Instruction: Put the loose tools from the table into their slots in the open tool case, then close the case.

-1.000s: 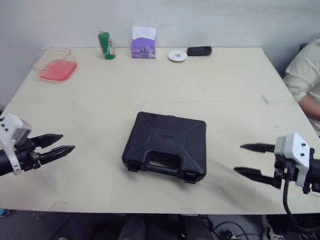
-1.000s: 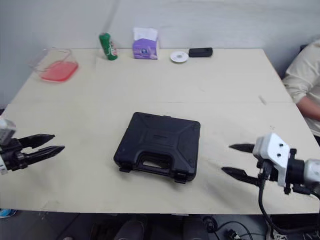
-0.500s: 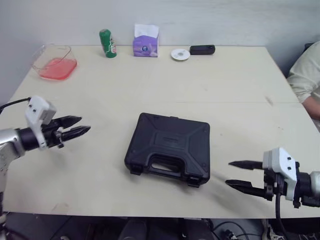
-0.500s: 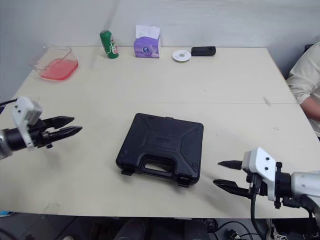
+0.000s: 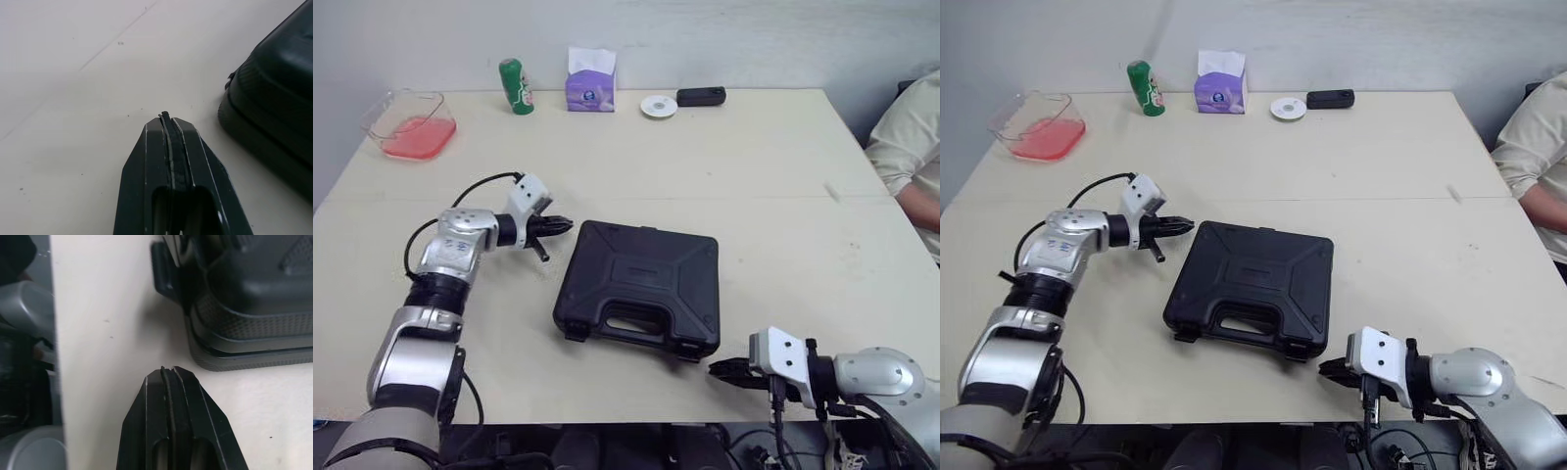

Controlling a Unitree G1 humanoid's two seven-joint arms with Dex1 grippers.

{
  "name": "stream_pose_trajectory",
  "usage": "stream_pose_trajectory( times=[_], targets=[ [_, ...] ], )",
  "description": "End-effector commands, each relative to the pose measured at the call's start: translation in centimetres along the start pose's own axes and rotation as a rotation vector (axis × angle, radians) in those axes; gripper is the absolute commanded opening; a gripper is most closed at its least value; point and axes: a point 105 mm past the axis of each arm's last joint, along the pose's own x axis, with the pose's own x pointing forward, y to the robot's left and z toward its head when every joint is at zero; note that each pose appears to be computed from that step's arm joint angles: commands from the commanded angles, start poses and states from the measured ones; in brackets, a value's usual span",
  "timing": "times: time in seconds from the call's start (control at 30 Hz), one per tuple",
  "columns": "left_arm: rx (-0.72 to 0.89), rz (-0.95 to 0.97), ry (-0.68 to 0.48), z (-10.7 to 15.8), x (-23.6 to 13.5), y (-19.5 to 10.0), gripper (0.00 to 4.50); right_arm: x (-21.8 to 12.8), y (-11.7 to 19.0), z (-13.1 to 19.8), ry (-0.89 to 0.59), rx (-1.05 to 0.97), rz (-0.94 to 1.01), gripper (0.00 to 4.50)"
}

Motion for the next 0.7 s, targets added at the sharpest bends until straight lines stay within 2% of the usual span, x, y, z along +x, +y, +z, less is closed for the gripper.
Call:
stream_pose_trajectory(
  times=[0.03, 0.37, 0.47, 0.6, 0.7],
  targets=[
    [0.065, 0.021, -0.034, 2.2, 1.2, 0.7, 0.05, 0.6, -0.5, 1.0, -0.037, -0.038, -0.028, 0.02],
    [0.128, -0.131, -0.093, 4.0, 3.0, -1.4, 0.05, 0.1, -2.7, 0.9, -0.027, -0.061, -0.116, 0.02],
    [0.149, -0.222, -0.068, 3.3, 2.6, -2.5, 0.05, -0.4, -4.0, 0.3, 0.010, -0.089, -0.169, 0.02],
    [0.224, -0.387, 0.008, 0.6, 0.1, -4.1, 0.05, -2.1, -6.4, -0.1, 0.022, -0.096, -0.269, 0.02],
    [0.192, -0.411, -0.023, 0.2, -0.9, -4.8, 0.05, -3.3, -7.5, -0.6, 0.026, -0.086, -0.310, 0.02]
  ],
)
